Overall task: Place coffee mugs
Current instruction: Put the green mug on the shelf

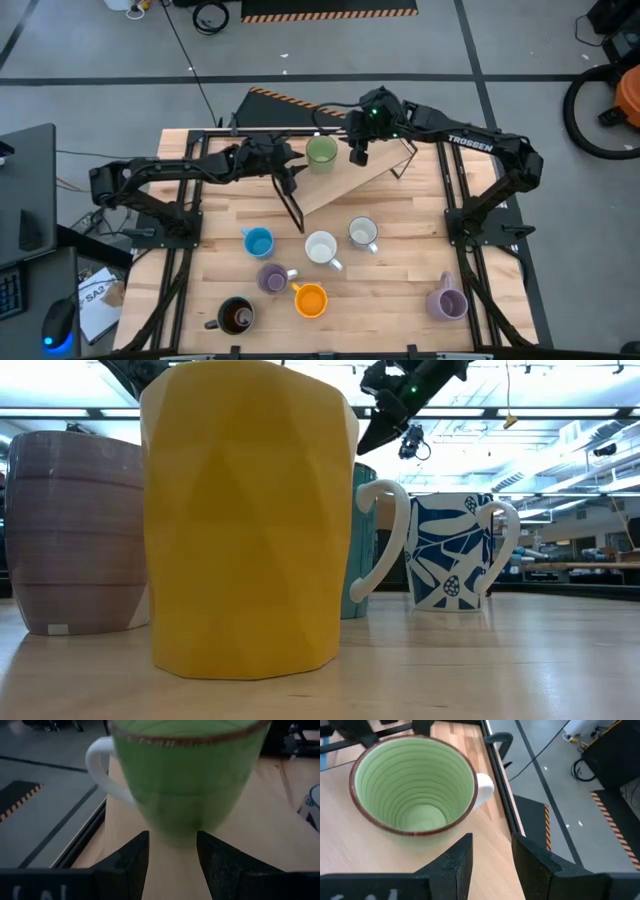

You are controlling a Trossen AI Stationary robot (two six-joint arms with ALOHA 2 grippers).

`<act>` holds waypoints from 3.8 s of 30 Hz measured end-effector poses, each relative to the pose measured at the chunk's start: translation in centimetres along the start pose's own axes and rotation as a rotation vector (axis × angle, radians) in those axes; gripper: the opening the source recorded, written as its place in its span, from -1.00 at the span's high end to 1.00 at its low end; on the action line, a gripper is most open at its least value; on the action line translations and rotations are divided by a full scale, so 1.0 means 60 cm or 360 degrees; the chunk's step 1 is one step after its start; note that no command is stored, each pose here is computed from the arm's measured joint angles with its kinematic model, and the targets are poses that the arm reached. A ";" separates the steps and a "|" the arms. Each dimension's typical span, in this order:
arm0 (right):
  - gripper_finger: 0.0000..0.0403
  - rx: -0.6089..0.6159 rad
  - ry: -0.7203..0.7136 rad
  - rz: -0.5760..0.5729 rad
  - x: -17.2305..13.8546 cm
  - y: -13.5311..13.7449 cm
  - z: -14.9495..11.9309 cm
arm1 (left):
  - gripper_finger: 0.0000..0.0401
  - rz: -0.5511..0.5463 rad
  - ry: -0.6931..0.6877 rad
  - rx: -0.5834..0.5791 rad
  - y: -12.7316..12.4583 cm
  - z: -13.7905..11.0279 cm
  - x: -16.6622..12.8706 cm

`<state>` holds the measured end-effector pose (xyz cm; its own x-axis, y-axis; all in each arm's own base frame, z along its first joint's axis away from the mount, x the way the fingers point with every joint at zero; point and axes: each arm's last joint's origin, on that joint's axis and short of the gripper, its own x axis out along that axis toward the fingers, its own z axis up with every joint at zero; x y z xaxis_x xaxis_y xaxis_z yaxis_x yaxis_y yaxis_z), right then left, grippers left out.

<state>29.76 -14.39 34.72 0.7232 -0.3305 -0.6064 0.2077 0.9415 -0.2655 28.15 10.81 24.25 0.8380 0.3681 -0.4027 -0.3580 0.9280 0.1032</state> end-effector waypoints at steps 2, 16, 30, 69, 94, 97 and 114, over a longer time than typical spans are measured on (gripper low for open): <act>0.29 0.0003 -0.0004 -0.0021 -0.006 -0.003 0.000 | 0.15 0.0000 -0.0009 0.0002 -0.001 -0.002 0.007; 0.29 -0.0086 -0.0072 0.0006 -0.050 0.035 0.017 | 0.15 -0.0040 -0.0174 0.0006 -0.004 -0.001 0.037; 0.29 -0.0167 -0.0173 0.0108 -0.053 0.081 0.037 | 0.15 -0.0082 -0.0238 0.0011 -0.007 -0.007 0.056; 0.25 -0.0382 0.0130 0.0123 0.010 0.080 0.007 | 0.15 -0.0128 -0.0284 -0.0046 0.007 0.061 -0.131; 0.54 -0.0427 0.0169 0.0192 0.003 0.047 -0.009 | 0.15 -0.0127 -0.0287 -0.0044 0.007 0.062 -0.131; 0.56 -0.0434 0.0135 0.0249 0.002 0.051 -0.008 | 0.15 -0.0127 -0.0287 -0.0044 0.007 0.062 -0.131; 0.82 -0.0483 0.0139 0.0267 -0.005 0.055 -0.001 | 0.15 -0.0122 -0.0300 -0.0045 0.008 0.063 -0.131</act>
<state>30.19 -11.16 34.01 0.6687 -0.1898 -0.7189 -0.1237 0.9250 -0.3594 22.92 8.58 30.90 0.9245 0.3032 -0.2309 -0.2994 0.9527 0.0521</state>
